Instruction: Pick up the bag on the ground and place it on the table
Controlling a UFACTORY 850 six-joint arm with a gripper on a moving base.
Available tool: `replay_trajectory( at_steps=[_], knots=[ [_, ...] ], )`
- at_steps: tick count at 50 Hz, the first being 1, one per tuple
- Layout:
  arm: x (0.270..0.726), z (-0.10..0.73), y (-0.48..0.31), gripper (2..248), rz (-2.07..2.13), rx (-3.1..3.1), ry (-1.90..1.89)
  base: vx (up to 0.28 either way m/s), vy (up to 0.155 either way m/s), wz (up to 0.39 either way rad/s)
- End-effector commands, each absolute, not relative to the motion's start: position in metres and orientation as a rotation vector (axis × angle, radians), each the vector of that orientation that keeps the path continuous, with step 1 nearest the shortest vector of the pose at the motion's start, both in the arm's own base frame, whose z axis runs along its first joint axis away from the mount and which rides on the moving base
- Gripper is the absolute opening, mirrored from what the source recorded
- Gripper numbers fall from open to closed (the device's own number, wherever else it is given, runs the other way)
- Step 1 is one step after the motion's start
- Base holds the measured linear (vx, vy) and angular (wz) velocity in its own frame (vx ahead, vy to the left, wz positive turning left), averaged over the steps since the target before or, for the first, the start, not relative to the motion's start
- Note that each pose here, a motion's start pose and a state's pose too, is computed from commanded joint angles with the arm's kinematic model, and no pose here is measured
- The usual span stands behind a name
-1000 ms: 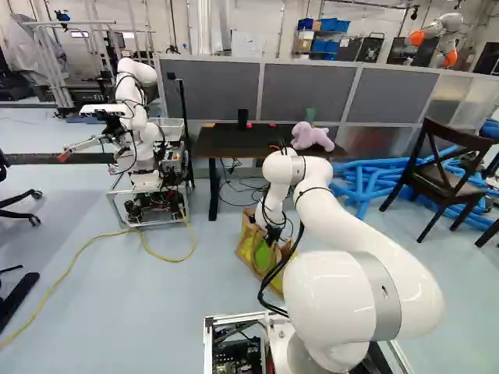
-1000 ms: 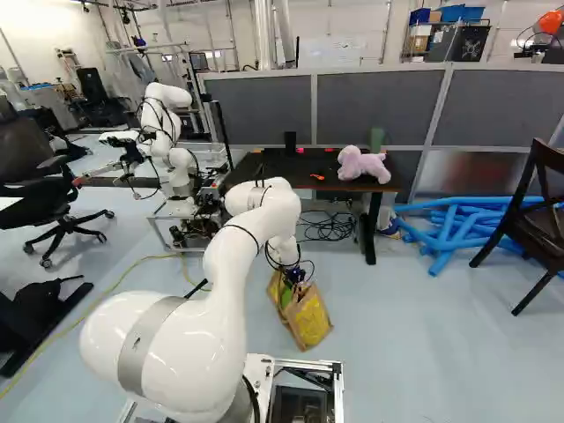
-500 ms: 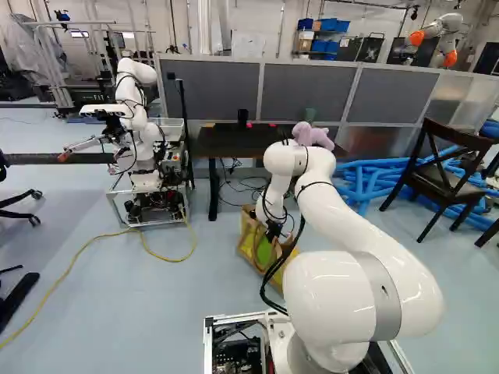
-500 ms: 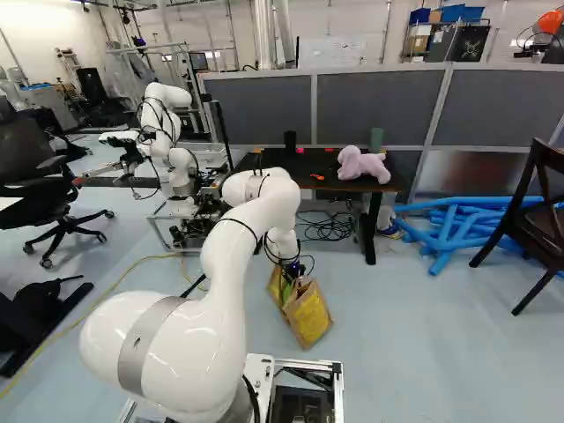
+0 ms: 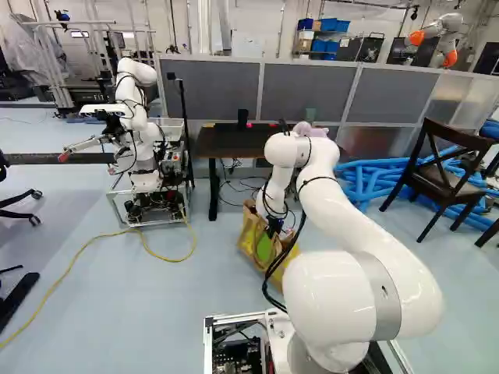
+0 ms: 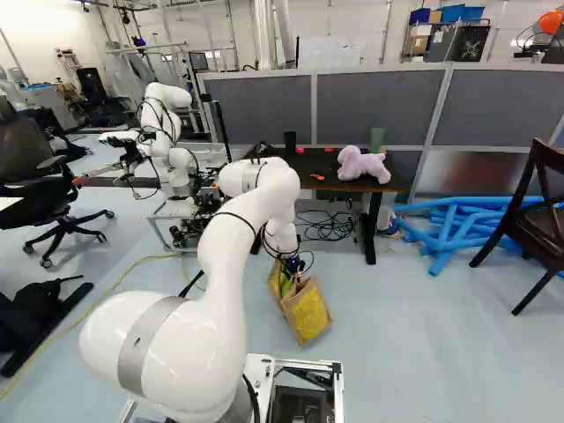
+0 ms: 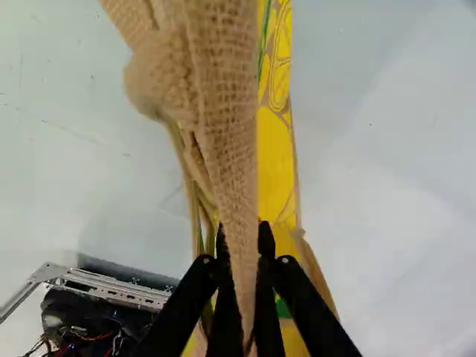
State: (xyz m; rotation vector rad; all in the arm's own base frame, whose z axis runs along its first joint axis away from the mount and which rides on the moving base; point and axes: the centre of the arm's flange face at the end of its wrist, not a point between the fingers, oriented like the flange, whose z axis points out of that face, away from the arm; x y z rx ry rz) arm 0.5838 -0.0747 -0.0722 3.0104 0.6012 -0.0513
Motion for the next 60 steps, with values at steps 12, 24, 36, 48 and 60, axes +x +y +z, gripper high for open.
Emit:
replay_trajectory(
  at_steps=[12,24,36,48,60],
  knots=[
    [0.580,-0.054,-0.072,21,-0.053,3.018,0.577,0.000,0.000,0.000],
    [0.574,-0.036,-0.068,21,-0.060,3.020,0.578,0.000,0.000,0.000],
    [0.567,-0.018,-0.064,21,-0.067,3.020,0.586,0.000,0.000,0.000],
    [0.559,0.000,-0.061,21,-0.072,3.019,0.594,0.000,0.000,0.000],
    [0.551,0.019,-0.057,21,-0.076,3.019,0.599,0.000,0.000,0.000]
  ],
)
